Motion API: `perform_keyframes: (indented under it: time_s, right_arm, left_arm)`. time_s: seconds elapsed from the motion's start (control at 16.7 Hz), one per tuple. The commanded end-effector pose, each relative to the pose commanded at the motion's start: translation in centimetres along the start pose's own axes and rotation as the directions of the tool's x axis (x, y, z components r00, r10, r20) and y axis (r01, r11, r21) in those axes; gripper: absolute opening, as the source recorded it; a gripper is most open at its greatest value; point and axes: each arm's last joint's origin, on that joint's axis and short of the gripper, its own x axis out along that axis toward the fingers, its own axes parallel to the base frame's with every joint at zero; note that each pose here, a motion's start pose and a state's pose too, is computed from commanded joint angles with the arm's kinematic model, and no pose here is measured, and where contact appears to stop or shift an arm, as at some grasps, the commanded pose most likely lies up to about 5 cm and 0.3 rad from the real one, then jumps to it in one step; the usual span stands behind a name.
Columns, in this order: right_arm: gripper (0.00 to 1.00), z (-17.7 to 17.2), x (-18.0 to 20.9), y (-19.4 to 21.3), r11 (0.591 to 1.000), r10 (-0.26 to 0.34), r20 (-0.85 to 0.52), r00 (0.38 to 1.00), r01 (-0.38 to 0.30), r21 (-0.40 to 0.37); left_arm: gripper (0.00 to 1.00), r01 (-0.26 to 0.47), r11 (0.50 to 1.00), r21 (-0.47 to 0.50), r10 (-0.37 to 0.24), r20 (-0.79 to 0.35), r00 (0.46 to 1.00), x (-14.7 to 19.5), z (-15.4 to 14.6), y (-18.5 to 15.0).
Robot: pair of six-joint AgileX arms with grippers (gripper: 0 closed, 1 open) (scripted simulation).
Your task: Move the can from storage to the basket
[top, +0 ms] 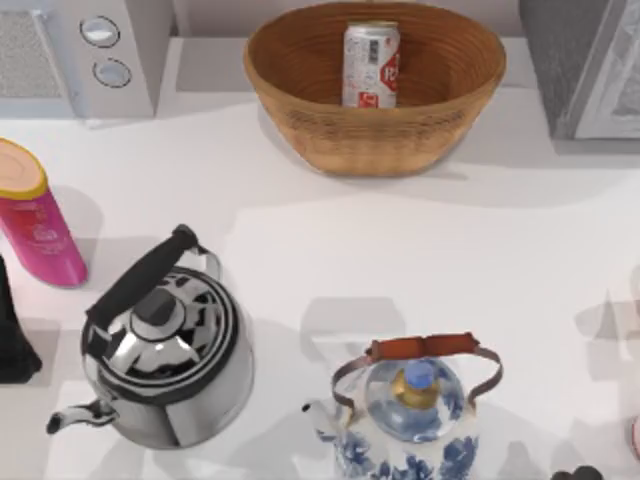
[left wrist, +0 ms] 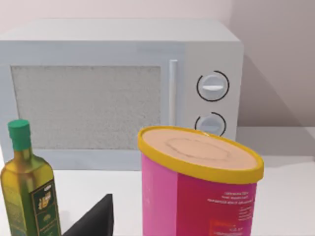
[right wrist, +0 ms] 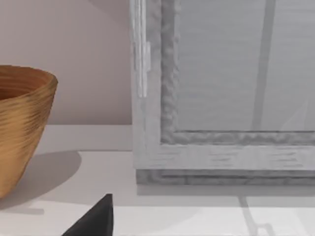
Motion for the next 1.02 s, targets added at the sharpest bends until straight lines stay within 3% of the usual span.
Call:
perform_keyframes:
  time_s: [0.6, 1.02]
  right_arm:
    - [1.00, 2.3, 1.2, -1.5, 1.000, 0.000, 0.037, 0.999, 0.000, -0.007]
    - [1.00, 4.4, 5.1, -8.1, 1.000, 0.001, 0.033, 0.999, 0.000, -0.021]
  left_arm:
    - [1.00, 0.000, 1.000, 0.000, 0.000, 0.000, 1.000, 0.0, 0.0, 0.0]
    - [1.00, 0.000, 1.000, 0.000, 0.000, 0.000, 1.000, 0.0, 0.0, 0.0]
